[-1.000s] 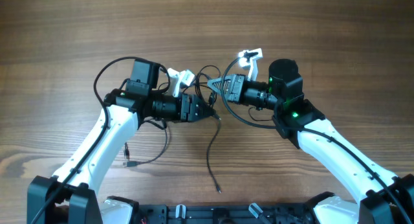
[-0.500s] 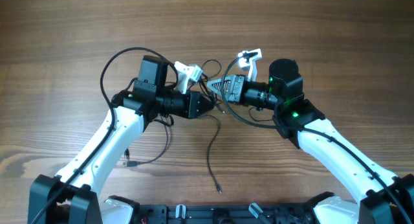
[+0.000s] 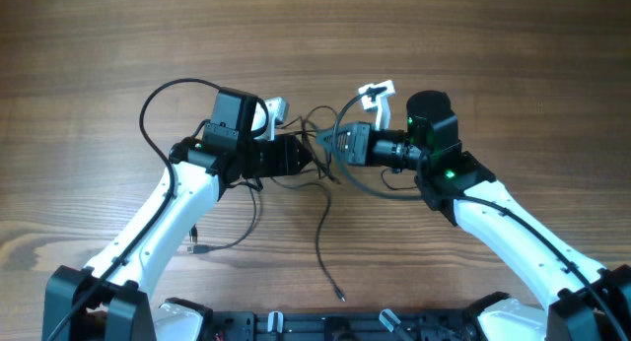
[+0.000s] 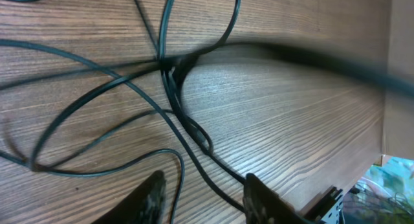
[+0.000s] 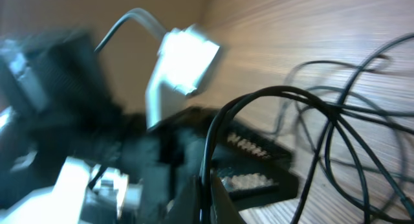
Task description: Untangle cables
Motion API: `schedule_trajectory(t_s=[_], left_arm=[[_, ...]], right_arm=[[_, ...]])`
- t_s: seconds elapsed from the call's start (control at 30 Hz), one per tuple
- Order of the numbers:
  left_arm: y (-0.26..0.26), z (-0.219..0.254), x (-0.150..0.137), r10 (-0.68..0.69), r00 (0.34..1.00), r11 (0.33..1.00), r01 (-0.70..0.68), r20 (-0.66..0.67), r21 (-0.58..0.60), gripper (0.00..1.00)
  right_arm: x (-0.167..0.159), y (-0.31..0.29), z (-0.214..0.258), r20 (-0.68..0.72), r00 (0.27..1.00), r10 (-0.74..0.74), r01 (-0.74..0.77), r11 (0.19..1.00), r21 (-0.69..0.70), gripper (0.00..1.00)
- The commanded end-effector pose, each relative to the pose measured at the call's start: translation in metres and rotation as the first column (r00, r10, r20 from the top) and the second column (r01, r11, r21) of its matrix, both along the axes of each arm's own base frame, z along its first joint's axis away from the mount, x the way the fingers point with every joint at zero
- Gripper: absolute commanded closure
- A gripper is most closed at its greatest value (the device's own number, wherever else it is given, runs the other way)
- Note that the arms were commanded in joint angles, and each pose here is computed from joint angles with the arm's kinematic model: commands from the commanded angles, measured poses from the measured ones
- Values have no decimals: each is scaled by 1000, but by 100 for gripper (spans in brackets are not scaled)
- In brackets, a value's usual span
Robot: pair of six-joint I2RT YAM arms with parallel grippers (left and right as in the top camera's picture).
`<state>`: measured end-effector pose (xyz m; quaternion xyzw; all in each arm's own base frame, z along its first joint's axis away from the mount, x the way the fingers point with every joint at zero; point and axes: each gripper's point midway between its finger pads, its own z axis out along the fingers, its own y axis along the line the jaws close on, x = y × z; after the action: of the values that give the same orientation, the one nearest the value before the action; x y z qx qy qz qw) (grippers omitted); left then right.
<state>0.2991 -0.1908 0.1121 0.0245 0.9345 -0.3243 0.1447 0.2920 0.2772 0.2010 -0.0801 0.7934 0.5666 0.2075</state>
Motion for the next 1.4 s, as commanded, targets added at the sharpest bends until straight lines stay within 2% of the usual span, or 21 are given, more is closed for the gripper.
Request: schedule_trajectory(t_s=[0.0,0.07,0.13,0.2,0.27,0.33,0.37,0.43,0.53,0.6,0.67,0.73,0.8,0.87,0.93,1.0,1.07,1.23,1.3,1.37], left_arm=[[-5,3,-1,-19,1000,999,18,-4,-27,56],[-9,5,-6,-37,999,998,36,-17,-54,54],[-5,1,-10,-44,998,999,43,-32,-31,54],[9,-11,-14,-23,999,998,26,-49,61,53],[18,-18,-14,5,998,993,2,-56,121,51],[22,-20,-12,16,999,990,-9,-50,142,46],[22,-19,-11,16,999,990,-10,-45,141,44],[21,-19,-10,16,999,990,-10,-42,139,40],[21,-19,-10,16,999,990,-10,-41,139,38],[21,-18,-9,24,999,991,-18,-41,135,36],[20,-17,-7,40,998,992,-35,-40,125,31],[19,-18,-4,59,997,992,-53,-45,117,29],[18,-22,-4,57,997,992,-50,-56,120,32],[33,-31,1,102,994,975,-91,-43,202,35],[68,-39,13,285,958,895,-270,10,355,27],[88,-41,19,406,913,824,-388,48,414,20],[88,-40,21,429,902,816,-411,51,406,18],[104,-39,25,552,829,732,-531,85,427,11],[113,-36,31,589,797,688,-582,134,433,0],[111,-32,38,584,798,700,-587,146,407,0]], right_arm=[[-32,8,10,136,965,225,-231,973,28,90],[-14,0,-12,73,992,101,-96,993,-62,90],[0,-21,-51,-35,997,-76,66,973,-222,76],[4,-60,-98,-93,957,-275,203,863,-463,75],[-4,-105,-131,-94,895,-437,271,698,-663,76],[-12,-146,-148,-34,833,-552,309,517,-798,72],[-14,-152,-150,-19,826,-563,312,486,-817,64],[-5,-145,-145,-6,834,-552,337,517,-787,56],[25,-111,-118,64,885,-462,389,656,-646,52],[44,-99,-100,125,880,-459,443,696,-566,49],[47,-87,-92,121,895,-429,426,744,-514,47],[37,-75,-100,55,926,-373,349,791,-502,46],[33,-75,-117,11,930,-367,316,785,-533,47],[30,-77,-133,-24,930,-367,290,772,-565,46],[25,-78,-147,-59,928,-369,265,761,-592,46],[24,-78,-152,-70,927,-367,255,759,-599,46],[24,-74,-150,-83,930,-358,247,776,-580,44],[23,-79,-157,-80,928,-363,244,757,-606,41],[21,-74,-155,-99,931,-351,229,775,-589,41],[20,-74,-159,-110,929,-354,224,773,-594,41]])
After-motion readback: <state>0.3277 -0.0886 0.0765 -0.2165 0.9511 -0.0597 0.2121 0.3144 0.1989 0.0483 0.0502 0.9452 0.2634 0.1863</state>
